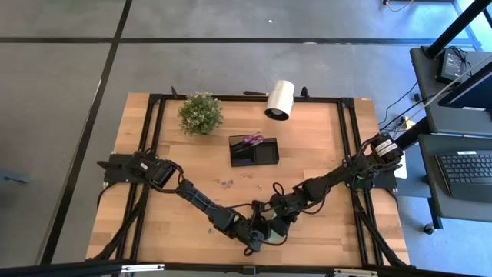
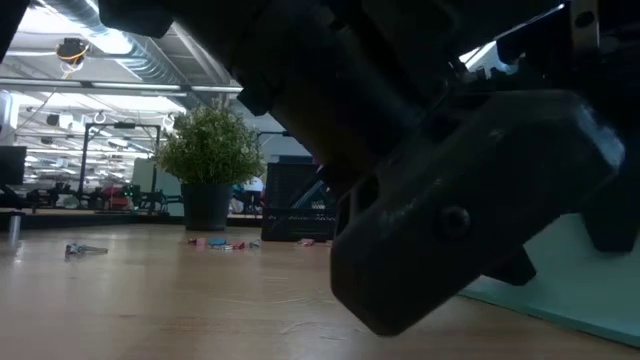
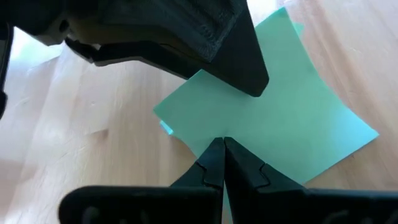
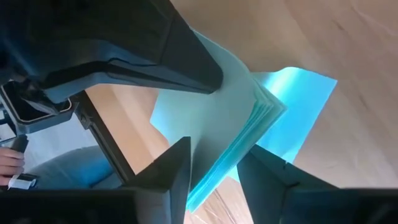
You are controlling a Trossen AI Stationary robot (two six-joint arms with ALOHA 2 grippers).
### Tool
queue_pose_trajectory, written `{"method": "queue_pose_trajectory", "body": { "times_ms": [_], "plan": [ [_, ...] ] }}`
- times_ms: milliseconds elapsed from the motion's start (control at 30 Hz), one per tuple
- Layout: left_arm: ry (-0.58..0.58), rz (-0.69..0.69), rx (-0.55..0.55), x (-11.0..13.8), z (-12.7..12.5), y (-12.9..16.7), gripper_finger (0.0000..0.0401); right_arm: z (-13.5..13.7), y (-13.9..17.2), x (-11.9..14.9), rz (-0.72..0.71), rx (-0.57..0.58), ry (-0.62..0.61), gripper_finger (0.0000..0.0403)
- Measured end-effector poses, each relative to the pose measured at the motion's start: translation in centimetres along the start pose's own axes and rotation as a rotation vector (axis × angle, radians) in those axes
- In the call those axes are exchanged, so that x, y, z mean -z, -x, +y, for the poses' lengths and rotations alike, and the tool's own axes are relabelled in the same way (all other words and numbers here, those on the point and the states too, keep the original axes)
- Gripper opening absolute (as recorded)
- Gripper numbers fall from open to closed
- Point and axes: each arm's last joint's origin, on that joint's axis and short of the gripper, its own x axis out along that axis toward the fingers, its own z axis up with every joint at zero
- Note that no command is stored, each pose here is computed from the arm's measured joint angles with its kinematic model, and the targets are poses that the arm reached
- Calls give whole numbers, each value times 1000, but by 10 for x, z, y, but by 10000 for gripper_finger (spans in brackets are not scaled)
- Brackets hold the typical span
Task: Pick and place office supplies into organizer
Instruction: Put the blue sticky notes into the black desk organizer
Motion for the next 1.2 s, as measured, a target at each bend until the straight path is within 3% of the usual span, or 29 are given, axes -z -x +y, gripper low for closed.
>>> {"method": "queue_pose_trajectory", "body": {
  "times_ms": [500,633,767,900,1000,1200],
  "plan": [
    [-5,36,2,1,-2,7,1,-2,1,-4,-25,20,58,11],
    [48,53,0,-4,4,16,1,-2,0,-3,1,8,63,17],
    [113,28,-27,-29,24,41,1,0,0,-3,15,3,67,11],
    [96,65,-11,-32,32,54,1,8,3,-8,10,-10,93,8],
    [120,20,-3,-49,45,77,1,17,9,-12,20,-22,125,11],
    [130,-8,39,-63,57,108,1,33,40,-22,19,73,207,12]
  ]
}}
